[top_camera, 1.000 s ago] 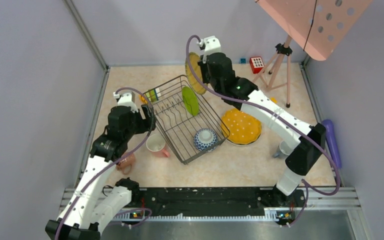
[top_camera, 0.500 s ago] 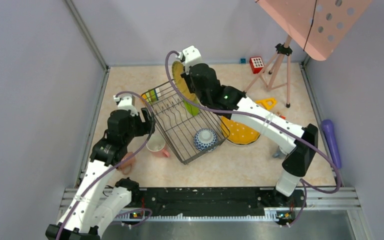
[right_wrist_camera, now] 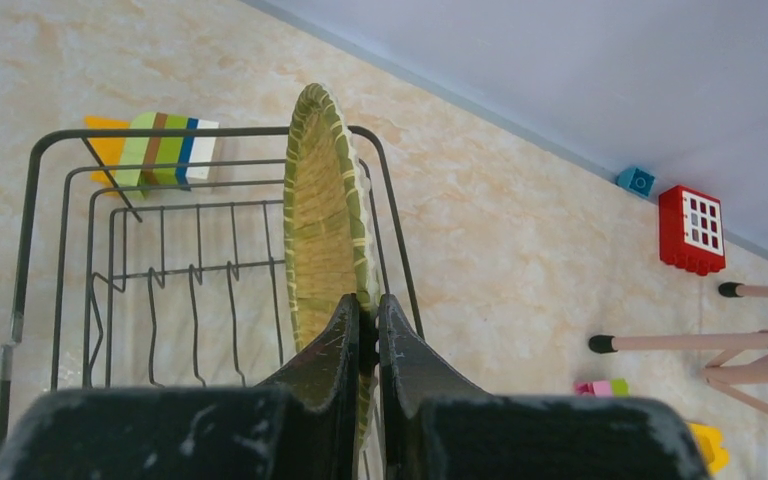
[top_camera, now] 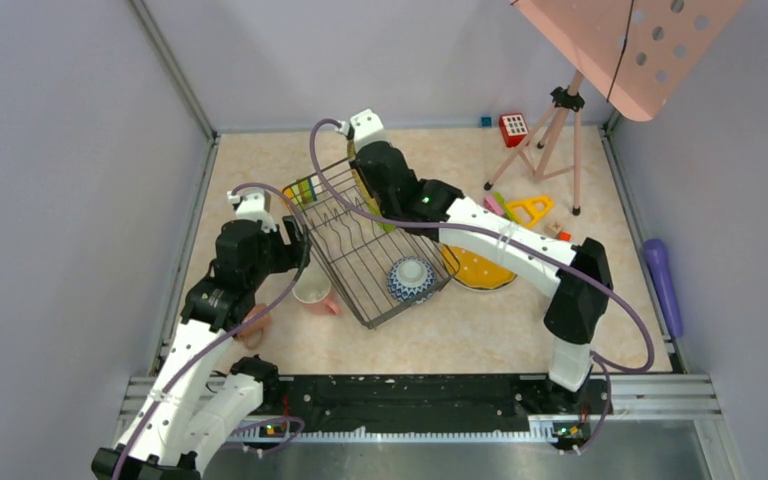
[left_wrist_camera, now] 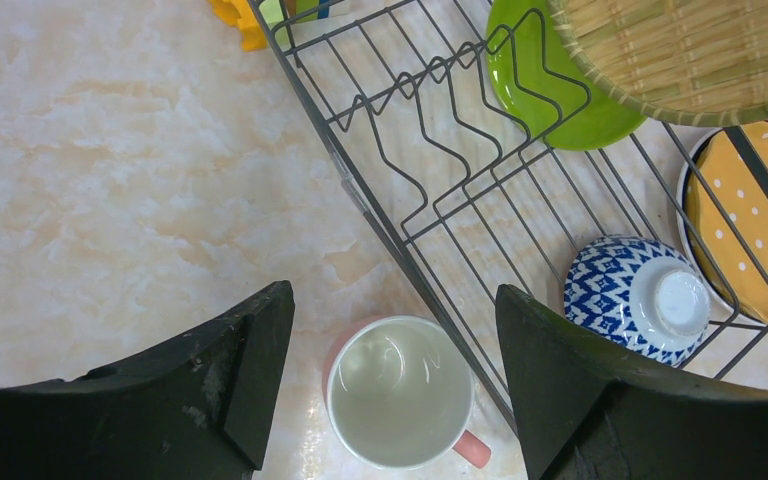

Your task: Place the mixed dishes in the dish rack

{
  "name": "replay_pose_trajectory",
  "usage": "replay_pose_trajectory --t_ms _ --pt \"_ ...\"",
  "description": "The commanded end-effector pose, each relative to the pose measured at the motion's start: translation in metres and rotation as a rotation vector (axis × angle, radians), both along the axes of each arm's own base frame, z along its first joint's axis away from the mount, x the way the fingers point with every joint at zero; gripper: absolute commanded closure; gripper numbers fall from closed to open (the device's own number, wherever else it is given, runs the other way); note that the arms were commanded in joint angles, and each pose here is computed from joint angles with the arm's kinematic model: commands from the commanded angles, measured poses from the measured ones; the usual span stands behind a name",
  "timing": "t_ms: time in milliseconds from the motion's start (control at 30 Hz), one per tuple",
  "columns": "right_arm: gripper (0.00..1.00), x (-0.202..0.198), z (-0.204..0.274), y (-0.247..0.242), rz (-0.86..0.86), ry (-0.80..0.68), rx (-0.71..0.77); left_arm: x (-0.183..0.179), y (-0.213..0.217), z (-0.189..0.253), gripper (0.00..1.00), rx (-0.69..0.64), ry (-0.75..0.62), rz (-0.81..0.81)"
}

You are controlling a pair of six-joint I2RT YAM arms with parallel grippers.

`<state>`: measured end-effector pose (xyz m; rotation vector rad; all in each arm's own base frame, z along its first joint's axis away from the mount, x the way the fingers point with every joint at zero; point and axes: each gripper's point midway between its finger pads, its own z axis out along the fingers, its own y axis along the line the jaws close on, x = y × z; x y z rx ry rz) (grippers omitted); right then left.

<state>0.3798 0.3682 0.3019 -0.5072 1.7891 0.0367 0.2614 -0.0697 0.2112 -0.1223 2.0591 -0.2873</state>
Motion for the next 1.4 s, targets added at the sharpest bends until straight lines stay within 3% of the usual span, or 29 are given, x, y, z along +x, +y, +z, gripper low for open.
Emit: replay_pose_trajectory --t_ms 0,400,767,833,933,1167,1367 --pt "1.0 0.003 0.009 0.011 -0.025 -0.045 0.066 0.006 0.002 0.01 0.21 -0.002 -0.051 0.008" --pt "1.0 0.005 -0.039 0.016 -0.021 0.001 0.006 0.006 0.001 0.009 0.21 -0.005 -0.048 0.004" --pt "0.99 0.004 -0.074 0.029 -0.004 0.064 0.051 0.005 0.0 0.008 0.21 -0.007 -0.045 -0.001" --pt "0.82 0.005 -0.077 0.031 0.017 0.092 0.064 0.005 -0.001 0.008 0.21 -0.007 -0.042 -0.003" --pt "0.46 0.007 -0.076 0.029 0.022 0.127 0.096 0.004 -0.001 0.007 0.21 -0.007 -0.039 -0.006" --pt "0.35 0.003 -0.058 0.015 0.014 0.128 0.126 0.005 -0.002 0.007 0.21 -0.01 -0.039 -0.008" --pt "0.31 -0.011 -0.04 0.002 0.038 0.155 0.168 0.005 -0.003 0.006 0.21 -0.009 -0.034 -0.014"
